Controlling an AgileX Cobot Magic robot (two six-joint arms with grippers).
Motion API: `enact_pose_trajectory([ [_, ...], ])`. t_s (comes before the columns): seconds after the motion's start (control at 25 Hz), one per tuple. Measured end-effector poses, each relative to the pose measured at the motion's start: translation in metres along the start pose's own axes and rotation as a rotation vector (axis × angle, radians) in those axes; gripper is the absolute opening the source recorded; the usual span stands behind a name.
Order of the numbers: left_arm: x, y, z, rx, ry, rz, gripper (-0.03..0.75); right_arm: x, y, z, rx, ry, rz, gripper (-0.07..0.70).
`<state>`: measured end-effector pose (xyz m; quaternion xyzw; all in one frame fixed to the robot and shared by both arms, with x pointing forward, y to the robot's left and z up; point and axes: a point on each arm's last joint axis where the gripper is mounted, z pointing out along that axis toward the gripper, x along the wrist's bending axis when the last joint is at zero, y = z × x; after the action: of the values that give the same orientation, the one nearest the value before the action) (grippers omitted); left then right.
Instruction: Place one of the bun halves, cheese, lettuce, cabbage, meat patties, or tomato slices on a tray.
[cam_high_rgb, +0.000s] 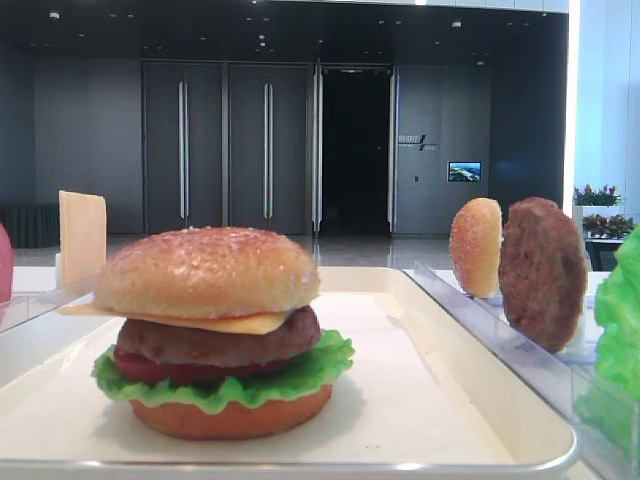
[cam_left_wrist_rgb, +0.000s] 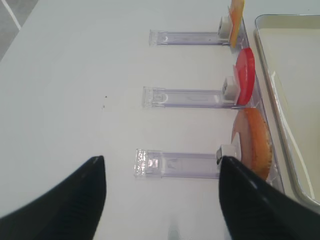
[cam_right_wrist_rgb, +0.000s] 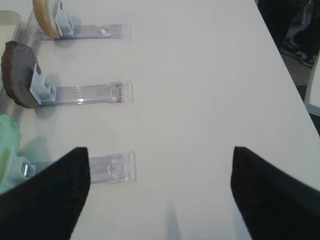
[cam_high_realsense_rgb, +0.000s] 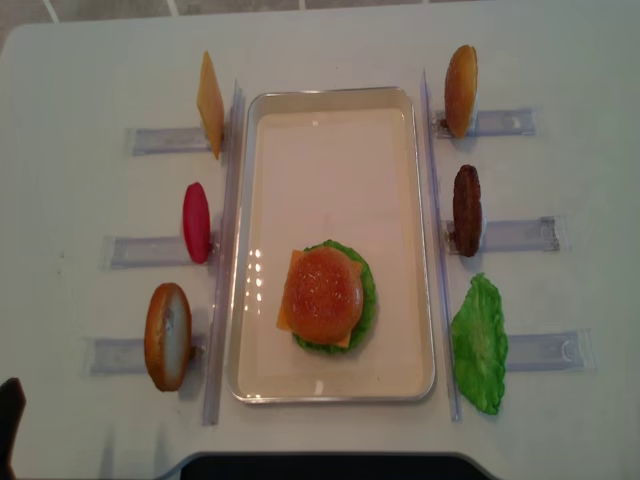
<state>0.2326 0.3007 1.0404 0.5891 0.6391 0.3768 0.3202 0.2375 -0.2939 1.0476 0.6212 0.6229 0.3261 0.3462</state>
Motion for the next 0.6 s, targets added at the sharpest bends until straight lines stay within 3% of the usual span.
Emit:
enact_pose_trajectory([
  [0.08,0.0000,0.0000,0.0000,0.000,0.000,0.000,0.535,0.0005,-0.0044,-0.0045,-0.034,-0.002,0.003,0.577],
  [0.6,0.0000,0.0000,0.0000,0.000,0.000,0.000,0.535,0.0000,-0.0054,-0.0052,-0.039,-0.009,0.015,0.563],
])
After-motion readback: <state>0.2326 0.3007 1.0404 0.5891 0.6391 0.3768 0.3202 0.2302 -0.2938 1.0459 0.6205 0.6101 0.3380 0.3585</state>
